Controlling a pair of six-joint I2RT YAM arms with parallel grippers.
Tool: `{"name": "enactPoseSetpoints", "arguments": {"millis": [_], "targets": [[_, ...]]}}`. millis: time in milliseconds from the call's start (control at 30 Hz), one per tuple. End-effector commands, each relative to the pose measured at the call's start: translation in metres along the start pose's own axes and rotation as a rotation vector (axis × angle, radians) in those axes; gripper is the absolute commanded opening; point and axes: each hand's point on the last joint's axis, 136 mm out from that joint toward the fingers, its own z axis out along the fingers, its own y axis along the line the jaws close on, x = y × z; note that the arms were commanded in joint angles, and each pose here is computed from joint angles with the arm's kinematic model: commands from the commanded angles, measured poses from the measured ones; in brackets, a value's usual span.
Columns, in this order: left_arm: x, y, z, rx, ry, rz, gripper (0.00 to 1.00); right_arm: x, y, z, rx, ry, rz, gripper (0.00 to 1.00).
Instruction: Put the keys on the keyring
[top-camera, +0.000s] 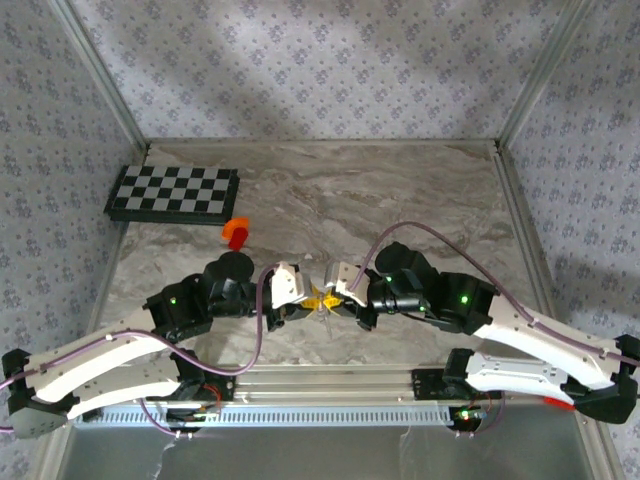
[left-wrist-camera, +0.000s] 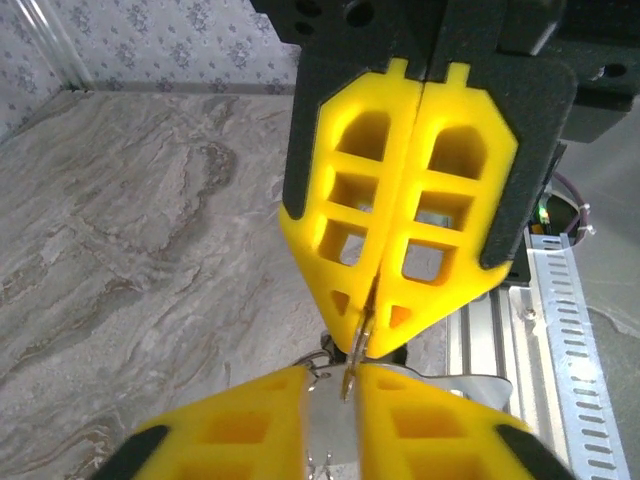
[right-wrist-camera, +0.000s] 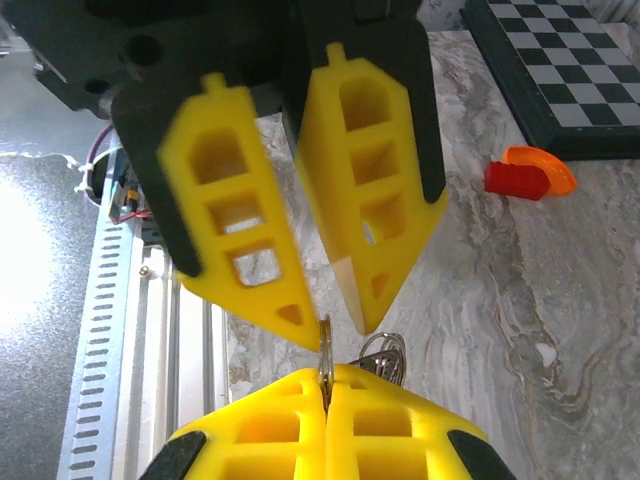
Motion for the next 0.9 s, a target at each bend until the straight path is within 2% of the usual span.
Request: {"name": "enactPoseSetpoints", "arguments": {"millis": [0,100,200,367,533,667,867], "targets": [[-0.022,0.003,-0.004,-0.011,-0.048,0.029,0.13,-0.018,0.007,-0.004,-0.033,-0.048,-0.027,0.00],[-0.023,0.003,-0.002,-0.007,-0.054,0.032,0.12,-0.017,0.007,-0.003,-0.039,-0.046,-0.029,0.00],[-0.026,0.001,-0.002,0.001,-0.068,0.030,0.00,-0.018,0.006,-0.004,-0.032,-0.048,-0.030,0.00],[-0.038,-0.005,-0.008,0.029,-0.127,0.032,0.00,-0.021,0.001,-0.008,0.007,-0.069,-0.035,0.01],[-0.054,-0.011,-0.015,0.053,-0.239,0.032,0.00,-0.026,-0.003,-0.015,0.040,-0.125,-0.028,0.20],[-0.064,-0.016,-0.022,0.074,-0.317,0.040,0.00,-0.029,-0.005,-0.021,0.059,-0.154,-0.025,0.20],[-0.072,-0.020,-0.025,0.101,-0.366,0.038,0.00,-0.031,0.001,-0.027,0.030,-0.202,-0.016,0.20]]}}
